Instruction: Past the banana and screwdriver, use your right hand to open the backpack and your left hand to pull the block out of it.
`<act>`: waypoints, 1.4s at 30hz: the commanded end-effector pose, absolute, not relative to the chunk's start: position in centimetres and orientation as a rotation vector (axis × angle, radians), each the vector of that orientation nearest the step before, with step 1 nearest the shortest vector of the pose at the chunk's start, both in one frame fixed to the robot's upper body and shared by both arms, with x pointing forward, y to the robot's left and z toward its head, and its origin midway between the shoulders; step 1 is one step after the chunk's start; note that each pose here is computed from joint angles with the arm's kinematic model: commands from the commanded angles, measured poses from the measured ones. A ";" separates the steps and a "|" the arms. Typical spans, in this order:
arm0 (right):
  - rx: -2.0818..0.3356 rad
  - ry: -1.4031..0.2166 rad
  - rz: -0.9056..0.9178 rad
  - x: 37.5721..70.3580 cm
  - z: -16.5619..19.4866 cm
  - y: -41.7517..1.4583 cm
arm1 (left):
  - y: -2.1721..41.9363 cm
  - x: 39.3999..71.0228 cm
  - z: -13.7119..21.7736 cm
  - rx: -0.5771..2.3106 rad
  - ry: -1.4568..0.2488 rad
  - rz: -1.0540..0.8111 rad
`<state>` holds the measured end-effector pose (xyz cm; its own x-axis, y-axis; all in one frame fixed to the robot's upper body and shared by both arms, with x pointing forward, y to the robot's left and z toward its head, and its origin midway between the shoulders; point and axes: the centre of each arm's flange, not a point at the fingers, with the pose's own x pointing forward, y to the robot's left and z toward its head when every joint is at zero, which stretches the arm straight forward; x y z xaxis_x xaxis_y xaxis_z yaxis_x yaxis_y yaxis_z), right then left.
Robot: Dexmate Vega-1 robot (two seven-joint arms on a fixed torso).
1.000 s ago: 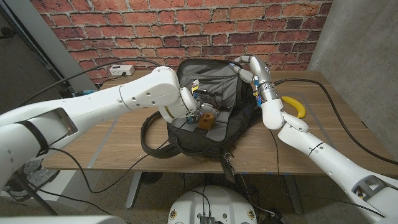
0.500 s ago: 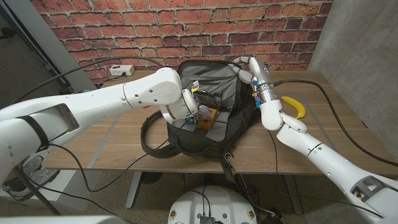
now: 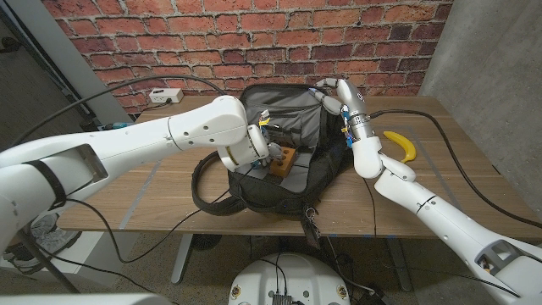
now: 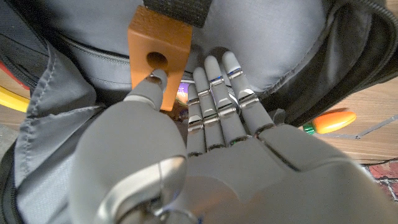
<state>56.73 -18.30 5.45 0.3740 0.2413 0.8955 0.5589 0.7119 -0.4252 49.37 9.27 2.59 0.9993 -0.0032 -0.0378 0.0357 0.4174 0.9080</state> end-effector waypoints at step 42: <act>-0.780 -1.203 -0.220 56.8 4.7 -19.1 | 4.9 50.5 3.7 1.244 0.080 -0.159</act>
<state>56.58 -18.56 5.06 0.3673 0.2401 0.8986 0.5487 0.7242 -0.4177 49.77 6.05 3.65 0.9873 -0.0684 -0.1435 0.1580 0.3205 0.9340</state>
